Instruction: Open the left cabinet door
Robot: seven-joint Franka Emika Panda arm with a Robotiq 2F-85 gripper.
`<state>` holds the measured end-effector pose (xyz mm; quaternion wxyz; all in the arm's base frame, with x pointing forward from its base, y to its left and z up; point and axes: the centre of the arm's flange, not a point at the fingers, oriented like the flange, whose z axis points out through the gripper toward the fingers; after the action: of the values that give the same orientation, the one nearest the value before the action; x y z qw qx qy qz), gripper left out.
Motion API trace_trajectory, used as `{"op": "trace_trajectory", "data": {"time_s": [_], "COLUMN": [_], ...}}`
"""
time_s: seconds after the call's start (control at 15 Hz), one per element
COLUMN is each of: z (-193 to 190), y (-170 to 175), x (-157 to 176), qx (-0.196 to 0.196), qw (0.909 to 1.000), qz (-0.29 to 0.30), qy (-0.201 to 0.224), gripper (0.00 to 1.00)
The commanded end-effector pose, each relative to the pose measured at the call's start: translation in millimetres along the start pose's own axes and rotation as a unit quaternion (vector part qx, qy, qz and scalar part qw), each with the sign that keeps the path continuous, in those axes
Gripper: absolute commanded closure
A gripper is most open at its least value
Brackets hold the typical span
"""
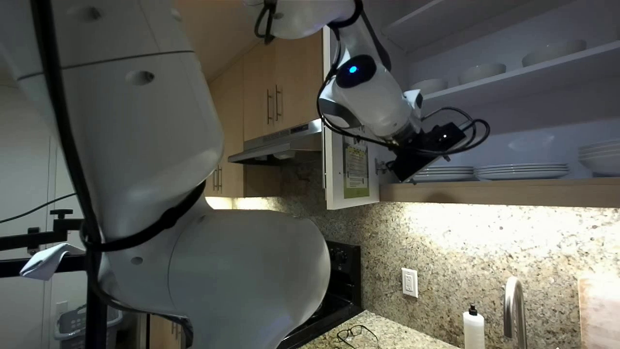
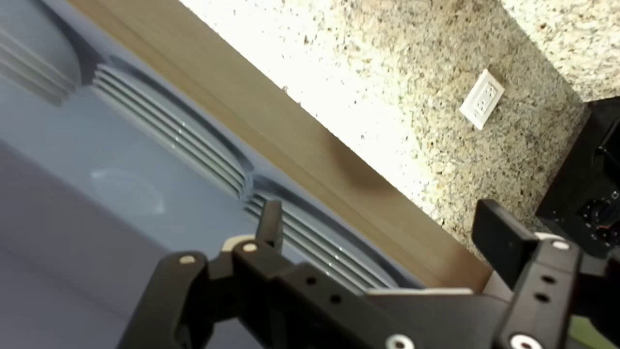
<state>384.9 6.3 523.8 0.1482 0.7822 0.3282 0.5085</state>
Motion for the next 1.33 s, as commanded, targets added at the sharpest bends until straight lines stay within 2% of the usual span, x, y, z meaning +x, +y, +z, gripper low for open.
{"op": "trace_trajectory", "data": {"time_s": [0.0,0.27,0.53,0.8,1.0,1.07,1.13,1.27], "z": [-37,-25,-9,-4,-7,-10,-12,-9], "y": [55,33,-4,-45,-77,-87,-94,-97], "x": [7,-22,-64,-114,-148,-159,-168,-176], "qx": [0.029,0.048,0.083,0.137,0.164,0.164,0.16,0.132], "qw": [0.998,0.9894,0.9746,0.9526,0.932,0.9285,0.9279,0.934], "qz": [0.001,-0.005,-0.021,-0.038,-0.054,-0.061,-0.065,-0.068], "qy": [-0.057,-0.137,-0.207,-0.269,-0.319,-0.327,-0.33,-0.325], "gripper": [0.0,0.0,0.0,0.0,0.0,0.0,0.0,0.0]}}
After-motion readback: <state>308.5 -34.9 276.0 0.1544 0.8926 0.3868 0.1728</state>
